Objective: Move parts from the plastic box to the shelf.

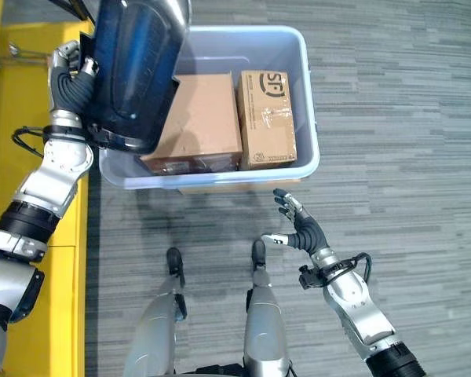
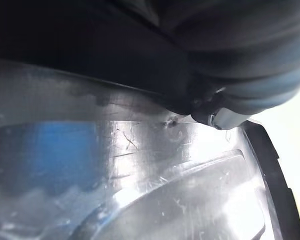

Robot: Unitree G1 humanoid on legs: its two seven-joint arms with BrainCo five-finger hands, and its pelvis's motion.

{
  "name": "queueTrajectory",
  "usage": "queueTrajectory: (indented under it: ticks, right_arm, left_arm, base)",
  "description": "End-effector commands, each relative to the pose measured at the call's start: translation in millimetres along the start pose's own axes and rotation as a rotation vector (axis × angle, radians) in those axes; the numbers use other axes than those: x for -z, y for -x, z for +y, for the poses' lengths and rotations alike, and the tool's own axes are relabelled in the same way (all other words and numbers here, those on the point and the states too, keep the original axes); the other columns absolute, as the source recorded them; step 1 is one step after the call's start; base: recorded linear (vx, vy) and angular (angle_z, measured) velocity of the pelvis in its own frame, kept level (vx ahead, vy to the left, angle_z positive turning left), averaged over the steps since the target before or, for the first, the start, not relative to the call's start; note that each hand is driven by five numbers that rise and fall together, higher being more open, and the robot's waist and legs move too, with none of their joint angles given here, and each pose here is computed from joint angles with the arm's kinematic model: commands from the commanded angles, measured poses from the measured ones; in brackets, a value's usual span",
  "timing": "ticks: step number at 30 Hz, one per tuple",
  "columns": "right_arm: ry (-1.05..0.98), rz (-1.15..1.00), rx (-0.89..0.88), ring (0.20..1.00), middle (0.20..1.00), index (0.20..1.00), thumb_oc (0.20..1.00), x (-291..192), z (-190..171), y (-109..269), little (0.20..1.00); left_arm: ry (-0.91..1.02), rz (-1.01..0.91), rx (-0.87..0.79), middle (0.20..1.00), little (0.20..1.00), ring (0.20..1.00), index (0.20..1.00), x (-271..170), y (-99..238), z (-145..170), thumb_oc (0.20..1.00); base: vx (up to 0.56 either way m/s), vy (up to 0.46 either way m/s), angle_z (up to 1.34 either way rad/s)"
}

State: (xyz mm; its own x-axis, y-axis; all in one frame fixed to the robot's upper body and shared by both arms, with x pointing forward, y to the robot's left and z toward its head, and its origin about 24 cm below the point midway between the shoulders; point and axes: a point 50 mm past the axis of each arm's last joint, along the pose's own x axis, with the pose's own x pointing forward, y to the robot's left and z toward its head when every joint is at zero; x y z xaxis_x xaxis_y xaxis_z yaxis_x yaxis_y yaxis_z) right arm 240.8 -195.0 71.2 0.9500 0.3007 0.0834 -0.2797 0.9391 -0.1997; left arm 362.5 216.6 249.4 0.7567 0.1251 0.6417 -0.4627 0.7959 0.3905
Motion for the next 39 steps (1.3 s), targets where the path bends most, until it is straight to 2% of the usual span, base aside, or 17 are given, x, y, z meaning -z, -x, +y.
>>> queueTrajectory:
  ticks: [1,6,8,10,11,27,32,39]
  right_arm:
    - [0.012,0.013,0.022,1.000,1.000,1.000,1.000,4.7,-1.8,12.0,1.000]
    - [0.015,0.032,0.043,1.000,1.000,1.000,1.000,8.5,-3.5,14.9,1.000]
    - [0.013,0.045,0.070,1.000,1.000,1.000,1.000,11.3,-6.1,17.2,1.000]
    - [0.015,0.048,0.078,1.000,1.000,1.000,1.000,12.3,-6.5,17.3,1.000]
    - [0.012,0.052,0.091,1.000,1.000,1.000,1.000,13.4,-7.5,18.7,1.000]
    - [0.004,0.136,0.096,1.000,1.000,1.000,1.000,28.1,-10.0,38.7,1.000]
    - [0.010,0.119,0.074,1.000,1.000,1.000,1.000,24.6,-12.5,35.6,1.000]
    - [0.048,0.101,0.052,1.000,1.000,1.000,1.000,18.0,-19.7,35.1,1.000]
  left_arm:
    - [0.193,-0.082,-0.034,0.200,0.200,0.200,0.200,-10.5,9.9,5.8,0.200]
    - [0.315,-0.061,0.018,0.200,0.200,0.200,0.200,-5.4,35.9,-2.6,0.200]
    - [0.521,0.050,0.054,0.200,0.200,0.200,0.200,12.5,69.5,-9.2,0.200]
    - [0.535,0.070,0.063,0.200,0.200,0.200,0.200,15.7,79.8,-9.9,0.200]
    - [0.562,0.118,0.075,0.200,0.200,0.200,0.200,24.5,96.5,-7.9,0.200]
    - [0.616,0.505,0.187,0.200,0.200,0.200,0.200,69.3,219.2,3.0,0.200]
    - [0.639,0.584,0.157,0.200,0.200,0.200,0.200,71.7,247.1,13.9,0.200]
    - [0.689,0.630,0.141,0.200,0.200,0.200,0.200,68.0,265.1,23.3,0.200]
  base:
    - [0.05,-0.026,0.00]
    - [0.04,-0.027,-0.02]
    - [0.07,-0.061,-0.04]
    - [0.04,-0.046,-0.05]
    - [0.03,-0.032,-0.02]
    - [0.03,-0.099,0.04]
    - [-0.08,-0.163,0.04]
    - [-0.13,-0.176,0.14]
